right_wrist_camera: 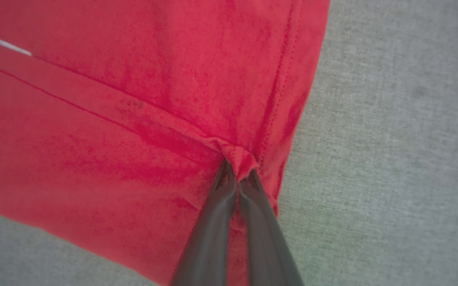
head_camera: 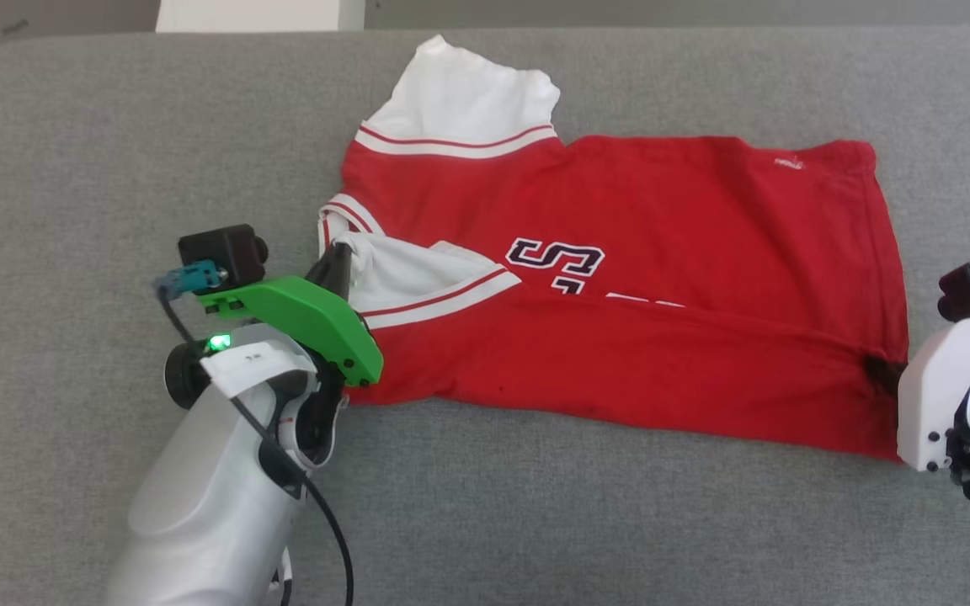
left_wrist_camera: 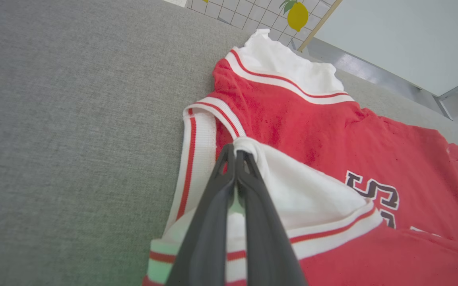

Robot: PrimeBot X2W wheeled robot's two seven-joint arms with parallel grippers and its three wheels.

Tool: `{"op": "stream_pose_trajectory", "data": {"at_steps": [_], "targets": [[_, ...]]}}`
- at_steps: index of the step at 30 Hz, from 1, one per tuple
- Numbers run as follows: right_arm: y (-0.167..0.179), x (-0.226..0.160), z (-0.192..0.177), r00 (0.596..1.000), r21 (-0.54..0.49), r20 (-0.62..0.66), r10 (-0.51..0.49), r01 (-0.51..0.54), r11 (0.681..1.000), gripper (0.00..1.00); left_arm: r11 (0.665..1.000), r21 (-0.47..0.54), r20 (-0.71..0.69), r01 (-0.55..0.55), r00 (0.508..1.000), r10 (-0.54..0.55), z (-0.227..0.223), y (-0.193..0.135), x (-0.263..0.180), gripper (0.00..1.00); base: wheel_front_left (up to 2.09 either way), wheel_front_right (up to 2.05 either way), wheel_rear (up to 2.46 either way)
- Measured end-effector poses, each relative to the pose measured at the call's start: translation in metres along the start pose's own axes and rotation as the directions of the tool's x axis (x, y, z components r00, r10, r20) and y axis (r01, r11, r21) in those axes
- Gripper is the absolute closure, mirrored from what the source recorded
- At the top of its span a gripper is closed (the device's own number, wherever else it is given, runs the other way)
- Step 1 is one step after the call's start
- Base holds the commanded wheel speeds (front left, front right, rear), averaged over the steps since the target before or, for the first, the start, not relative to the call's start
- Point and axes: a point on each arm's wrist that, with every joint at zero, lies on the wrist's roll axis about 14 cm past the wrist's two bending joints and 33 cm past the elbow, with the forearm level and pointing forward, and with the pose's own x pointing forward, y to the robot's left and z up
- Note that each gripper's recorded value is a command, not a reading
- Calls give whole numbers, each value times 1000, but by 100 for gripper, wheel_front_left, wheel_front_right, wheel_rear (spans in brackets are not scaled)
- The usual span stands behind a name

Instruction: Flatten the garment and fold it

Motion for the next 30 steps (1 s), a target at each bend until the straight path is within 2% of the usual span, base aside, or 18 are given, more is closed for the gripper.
{"op": "stream_pose_trajectory", "data": {"at_steps": [6,7,8,9,15,20,25,30], "targets": [[-2,12,-1,999,-13,-48,7,-7,1000,100,999,14,-99,-31,995,32,-36,13,12,100,0,0,0],[-2,12,-1,999,-11,-46,8,-9,1000,96,999,14,-97,-30,995,31,-36,13,12,100,0,0,0],[-2,12,0,999,-7,-42,10,-11,1000,61,999,18,-94,-34,995,36,-35,14,13,71,0,0,0],[-1,11,0,999,3,-38,14,-14,1000,0,999,21,-87,-38,995,39,-33,15,13,0,0,0,0],[2,-2,12,998,60,62,30,-33,998,0,999,24,70,-38,997,36,9,13,5,0,0,0,0],[-1,-26,12,987,128,160,14,-35,991,0,998,43,194,-45,980,36,43,11,-21,0,0,0,0],[1,-50,9,976,154,220,3,-37,987,0,991,77,74,-106,992,100,15,25,-56,0,0,0,0],[7,-71,14,959,165,283,-4,-45,985,0,990,82,-83,-117,989,124,-14,23,-85,0,0,0,0]]}}
